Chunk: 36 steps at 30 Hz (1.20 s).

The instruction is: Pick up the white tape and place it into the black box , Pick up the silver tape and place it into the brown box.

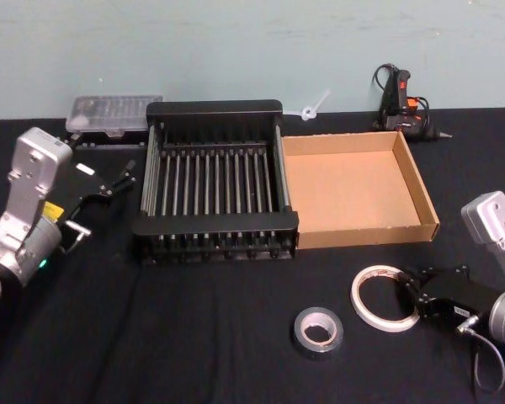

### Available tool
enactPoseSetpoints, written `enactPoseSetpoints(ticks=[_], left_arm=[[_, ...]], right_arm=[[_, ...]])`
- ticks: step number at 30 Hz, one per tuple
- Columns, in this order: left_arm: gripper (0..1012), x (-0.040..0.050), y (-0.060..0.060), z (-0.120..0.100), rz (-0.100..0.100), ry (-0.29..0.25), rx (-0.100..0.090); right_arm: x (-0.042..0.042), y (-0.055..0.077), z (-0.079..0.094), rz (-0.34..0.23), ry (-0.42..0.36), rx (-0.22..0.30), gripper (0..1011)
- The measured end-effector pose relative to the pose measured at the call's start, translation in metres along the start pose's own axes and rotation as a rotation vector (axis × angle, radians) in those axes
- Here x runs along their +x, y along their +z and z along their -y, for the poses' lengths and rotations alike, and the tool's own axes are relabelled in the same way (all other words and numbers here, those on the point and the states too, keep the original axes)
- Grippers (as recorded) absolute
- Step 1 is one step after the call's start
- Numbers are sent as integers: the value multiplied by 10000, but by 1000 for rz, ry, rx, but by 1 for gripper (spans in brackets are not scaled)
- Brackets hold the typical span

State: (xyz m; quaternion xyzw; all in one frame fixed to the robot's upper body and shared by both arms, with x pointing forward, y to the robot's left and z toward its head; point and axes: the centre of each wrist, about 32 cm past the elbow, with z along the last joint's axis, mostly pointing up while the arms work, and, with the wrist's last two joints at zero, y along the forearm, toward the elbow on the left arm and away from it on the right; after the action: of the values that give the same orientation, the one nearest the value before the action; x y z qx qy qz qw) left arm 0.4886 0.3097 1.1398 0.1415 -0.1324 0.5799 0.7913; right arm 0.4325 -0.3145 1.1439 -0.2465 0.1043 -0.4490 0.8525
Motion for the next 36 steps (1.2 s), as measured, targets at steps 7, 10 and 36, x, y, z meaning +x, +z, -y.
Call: enactPoseSetpoints(ticks=[7,10,36], left_arm=[[1001,0,0,0,0,0,0],[1001,0,0,0,0,0,0],[1001,0,0,0,0,0,0]], right_arm=[[0,0,0,1,0,0,97],[10,3,3,7,9,8,97],[108,267,77,48,-16,180,97]])
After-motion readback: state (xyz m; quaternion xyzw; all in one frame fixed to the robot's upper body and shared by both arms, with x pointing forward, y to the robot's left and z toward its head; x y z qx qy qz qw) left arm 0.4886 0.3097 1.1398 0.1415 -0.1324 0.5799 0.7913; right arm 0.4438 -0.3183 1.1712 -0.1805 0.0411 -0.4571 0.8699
